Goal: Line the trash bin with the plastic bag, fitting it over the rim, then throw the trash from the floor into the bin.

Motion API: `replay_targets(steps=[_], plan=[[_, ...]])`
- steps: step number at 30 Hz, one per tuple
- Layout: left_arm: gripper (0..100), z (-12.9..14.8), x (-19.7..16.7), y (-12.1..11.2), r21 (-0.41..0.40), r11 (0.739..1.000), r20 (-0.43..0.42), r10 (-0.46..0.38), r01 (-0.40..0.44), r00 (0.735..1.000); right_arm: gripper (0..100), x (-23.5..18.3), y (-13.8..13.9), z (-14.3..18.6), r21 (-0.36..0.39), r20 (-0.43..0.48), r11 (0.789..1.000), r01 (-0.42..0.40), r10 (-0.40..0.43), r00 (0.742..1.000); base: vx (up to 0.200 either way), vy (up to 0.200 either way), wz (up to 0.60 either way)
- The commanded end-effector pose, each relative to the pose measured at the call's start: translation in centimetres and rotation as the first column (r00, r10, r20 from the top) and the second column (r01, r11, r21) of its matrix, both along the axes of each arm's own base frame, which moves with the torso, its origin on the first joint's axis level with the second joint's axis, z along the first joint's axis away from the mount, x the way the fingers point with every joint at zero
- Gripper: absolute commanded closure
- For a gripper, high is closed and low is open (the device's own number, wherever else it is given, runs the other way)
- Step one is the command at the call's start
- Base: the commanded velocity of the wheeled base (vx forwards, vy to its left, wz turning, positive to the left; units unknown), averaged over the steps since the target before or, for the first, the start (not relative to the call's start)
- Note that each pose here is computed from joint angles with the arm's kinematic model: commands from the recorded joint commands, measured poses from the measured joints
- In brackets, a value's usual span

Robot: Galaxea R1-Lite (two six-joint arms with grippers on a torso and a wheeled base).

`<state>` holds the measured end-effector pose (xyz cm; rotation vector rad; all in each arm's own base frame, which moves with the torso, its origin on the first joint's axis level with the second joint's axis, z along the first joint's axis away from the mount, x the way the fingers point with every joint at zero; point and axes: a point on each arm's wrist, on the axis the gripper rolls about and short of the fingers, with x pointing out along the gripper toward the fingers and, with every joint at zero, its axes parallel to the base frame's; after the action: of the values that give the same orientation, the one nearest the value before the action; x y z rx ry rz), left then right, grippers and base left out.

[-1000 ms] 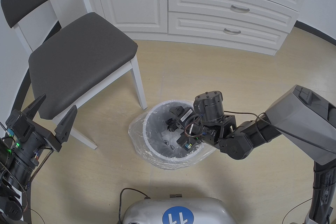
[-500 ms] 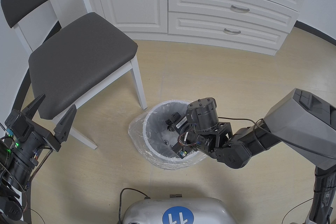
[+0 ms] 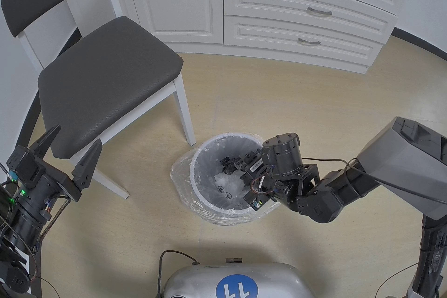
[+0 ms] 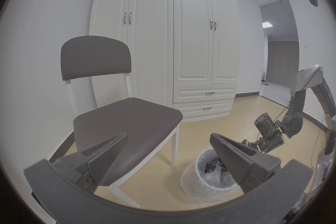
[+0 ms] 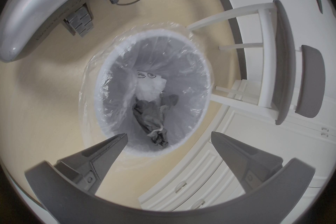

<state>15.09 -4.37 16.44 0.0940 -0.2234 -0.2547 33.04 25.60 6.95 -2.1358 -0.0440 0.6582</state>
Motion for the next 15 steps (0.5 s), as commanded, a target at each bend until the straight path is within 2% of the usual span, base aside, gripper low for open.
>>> replay_targets(steps=[1,10,15], plan=[[0,0.0,0.1,0.0,0.0,1.0,-0.003,0.001,-0.001,1.0,0,1.1,0.3,-1.5,0.003,0.0,1.0,0.011,-0.011,1.0,0.0,0.0,0.0],[0,-0.2,0.2,0.0,-0.001,1.0,-0.011,0.001,-0.001,1.0,0,3.0,1.6,-1.8,0.033,0.04,0.999,0.012,-0.014,0.999,0.0,0.0,0.0],[0,-0.3,0.3,0.0,0.0,1.0,-0.017,0.003,-0.003,1.0,0,3.9,3.3,-2.0,0.068,0.07,0.998,-0.011,0.006,0.998,0.0,0.0,0.0]])
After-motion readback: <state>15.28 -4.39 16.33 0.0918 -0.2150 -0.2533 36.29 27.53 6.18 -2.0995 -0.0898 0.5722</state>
